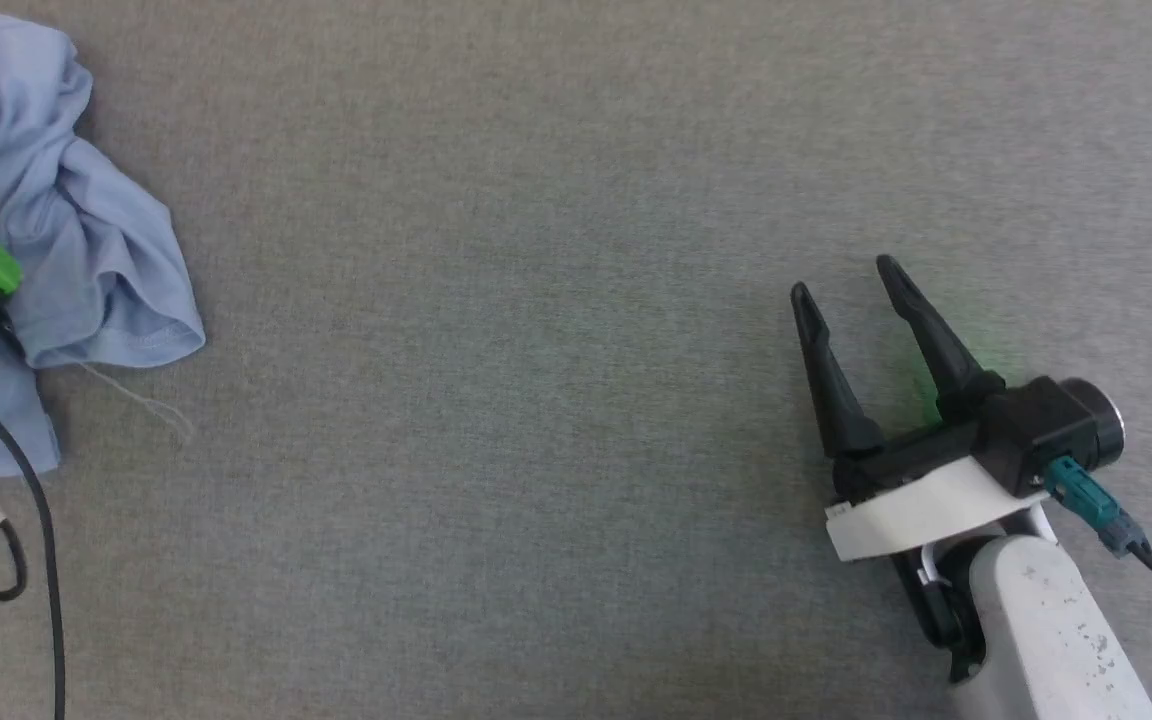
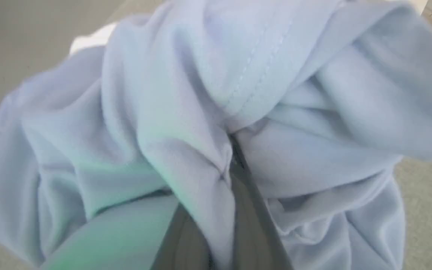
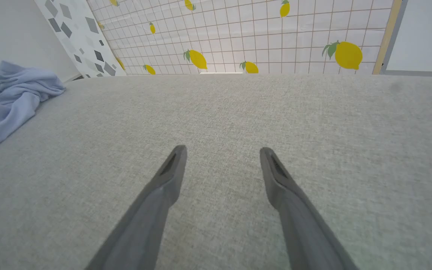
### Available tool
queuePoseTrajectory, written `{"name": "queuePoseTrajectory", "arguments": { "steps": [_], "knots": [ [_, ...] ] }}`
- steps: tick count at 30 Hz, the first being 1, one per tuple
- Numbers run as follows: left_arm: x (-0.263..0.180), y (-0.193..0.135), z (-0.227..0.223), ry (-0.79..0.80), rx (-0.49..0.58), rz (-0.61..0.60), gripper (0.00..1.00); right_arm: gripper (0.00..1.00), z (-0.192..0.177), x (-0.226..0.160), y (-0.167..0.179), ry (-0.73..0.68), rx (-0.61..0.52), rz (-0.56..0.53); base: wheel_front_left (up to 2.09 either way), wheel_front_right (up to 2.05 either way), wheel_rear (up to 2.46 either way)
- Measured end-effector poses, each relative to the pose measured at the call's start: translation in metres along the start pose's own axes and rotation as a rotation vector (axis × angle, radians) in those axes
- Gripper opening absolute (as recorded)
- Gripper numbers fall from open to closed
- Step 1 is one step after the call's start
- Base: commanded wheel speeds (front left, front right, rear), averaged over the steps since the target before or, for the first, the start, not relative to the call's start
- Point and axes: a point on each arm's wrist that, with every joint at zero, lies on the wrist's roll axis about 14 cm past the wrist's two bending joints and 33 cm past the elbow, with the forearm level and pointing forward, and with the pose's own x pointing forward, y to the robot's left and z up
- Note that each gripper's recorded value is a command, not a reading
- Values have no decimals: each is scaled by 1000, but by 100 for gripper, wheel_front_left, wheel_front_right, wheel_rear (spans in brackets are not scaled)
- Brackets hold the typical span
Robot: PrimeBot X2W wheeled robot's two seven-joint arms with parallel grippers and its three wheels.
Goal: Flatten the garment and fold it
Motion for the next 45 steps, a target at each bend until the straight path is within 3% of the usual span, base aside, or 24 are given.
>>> {"name": "queuePoseTrajectory", "arguments": {
  "steps": [5,10,18,24,30,35,39,41,45],
  "knots": [
    [-37,-16,81,-428,143,-37,0,100,2,-22,-8,10,16,-47,0,0,0],
    [-103,-49,147,-790,200,-161,0,100,14,-53,-13,-1,21,-96,0,0,0],
    [-260,-110,217,-1209,97,-468,0,100,59,-94,-5,-109,-14,-122,0,0,0],
    [-365,-161,222,-1346,-11,-753,0,100,99,-116,-1,-215,-53,-131,0,0,0],
    [-418,-228,188,-1269,-43,-1045,0,100,113,-141,-5,-258,-67,-171,0,0,0],
    [-398,-285,123,-1005,31,-1192,0,100,119,-160,-16,-275,-70,-225,0,0,0],
    [-350,-312,41,-709,127,-1214,0,100,118,-173,-25,-276,-68,-265,0,0,0],
    [-318,-319,-17,-519,223,-1186,0,100,119,-179,-29,-277,-67,-284,0,0,0],
    [-268,-306,-126,-163,439,-1076,0,100,118,-188,-35,-276,-64,-313,0,0,0]
  ]
}}
